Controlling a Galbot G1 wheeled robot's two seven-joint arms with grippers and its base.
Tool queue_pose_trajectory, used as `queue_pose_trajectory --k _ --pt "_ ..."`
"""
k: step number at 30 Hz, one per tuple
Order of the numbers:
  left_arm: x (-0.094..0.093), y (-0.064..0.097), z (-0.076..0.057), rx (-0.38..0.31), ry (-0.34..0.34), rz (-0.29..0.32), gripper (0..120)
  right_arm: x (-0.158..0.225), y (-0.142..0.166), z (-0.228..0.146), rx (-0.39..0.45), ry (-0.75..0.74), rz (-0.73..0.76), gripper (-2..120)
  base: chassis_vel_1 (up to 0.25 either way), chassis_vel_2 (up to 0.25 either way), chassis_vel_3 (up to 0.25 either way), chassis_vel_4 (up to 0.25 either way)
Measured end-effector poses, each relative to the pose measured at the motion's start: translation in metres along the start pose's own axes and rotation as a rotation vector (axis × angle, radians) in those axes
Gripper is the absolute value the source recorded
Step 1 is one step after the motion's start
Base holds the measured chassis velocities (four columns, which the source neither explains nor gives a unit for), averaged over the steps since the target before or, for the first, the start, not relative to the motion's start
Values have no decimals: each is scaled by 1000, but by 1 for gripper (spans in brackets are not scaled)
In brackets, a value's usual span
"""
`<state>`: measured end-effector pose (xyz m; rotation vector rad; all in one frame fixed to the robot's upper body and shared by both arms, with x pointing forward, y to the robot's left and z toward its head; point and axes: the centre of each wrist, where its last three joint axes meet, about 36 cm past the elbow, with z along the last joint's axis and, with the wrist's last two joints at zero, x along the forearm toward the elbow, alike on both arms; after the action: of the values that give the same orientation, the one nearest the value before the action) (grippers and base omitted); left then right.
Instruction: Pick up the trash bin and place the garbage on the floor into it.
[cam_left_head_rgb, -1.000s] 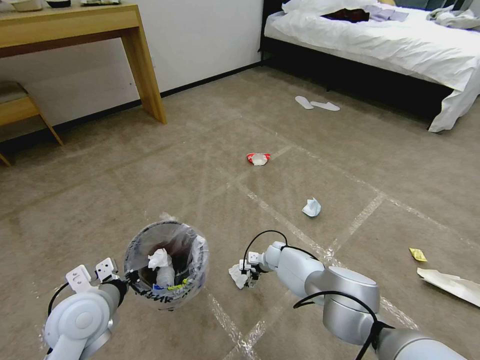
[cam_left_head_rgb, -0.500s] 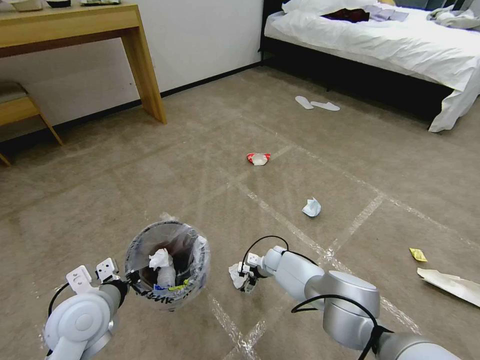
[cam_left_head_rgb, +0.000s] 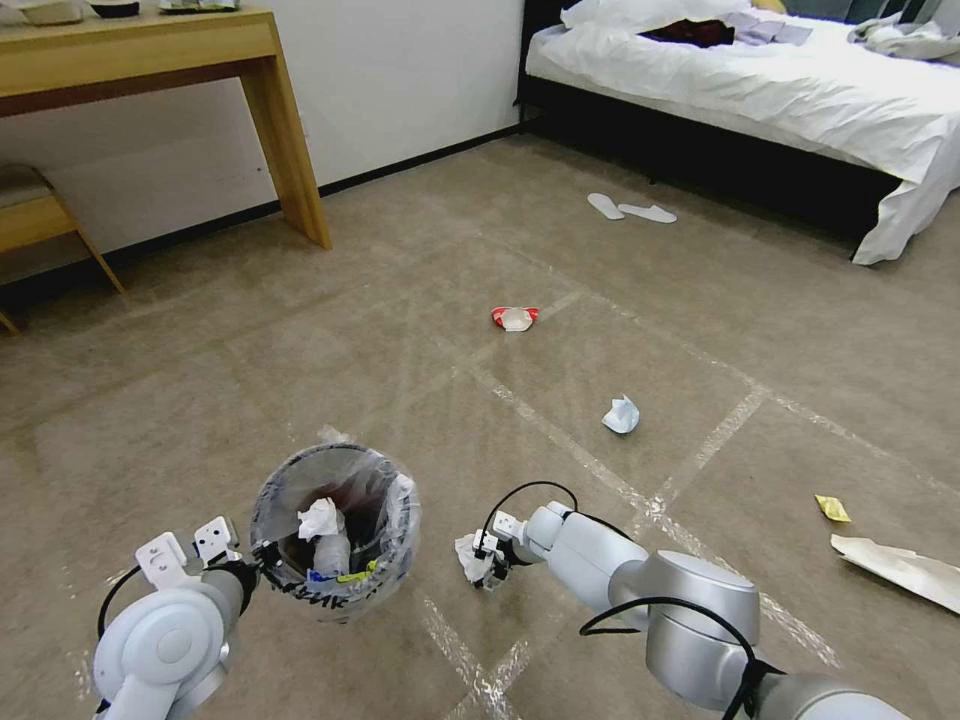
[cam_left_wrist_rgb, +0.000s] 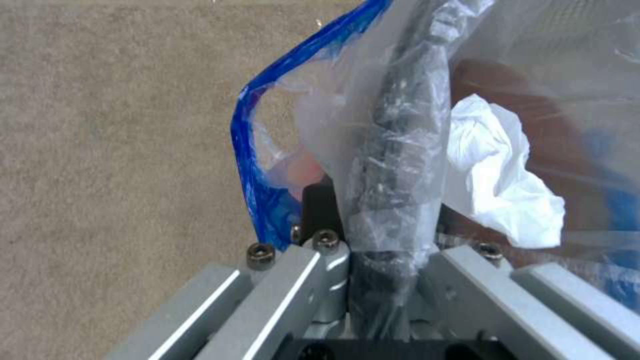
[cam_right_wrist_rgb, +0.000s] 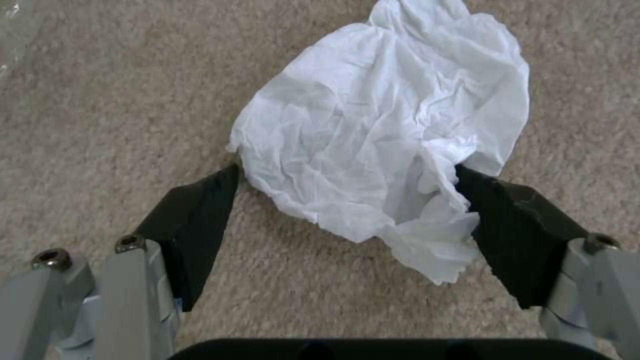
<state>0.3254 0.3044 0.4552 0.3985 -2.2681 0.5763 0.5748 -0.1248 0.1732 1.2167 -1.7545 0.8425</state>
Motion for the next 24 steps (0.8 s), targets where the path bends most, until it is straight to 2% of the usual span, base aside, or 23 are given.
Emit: queue_pose_trajectory --k 19,21,22,24 --pt "-2 1 3 -8 7 -3 0 2 -3 -2 -3 -35 17 78 0 0 0 0" --pt "-3 -1 2 -10 7 0 0 12 -19 -16 -2 -75 32 70 0 0 0 0" --pt "-3 -1 2 -10 7 0 0 12 -19 -16 -2 -75 32 70 0 0 0 0" --pt "-4 -2 3 -12 7 3 0 17 -26 -25 6 -103 16 57 0 0 0 0"
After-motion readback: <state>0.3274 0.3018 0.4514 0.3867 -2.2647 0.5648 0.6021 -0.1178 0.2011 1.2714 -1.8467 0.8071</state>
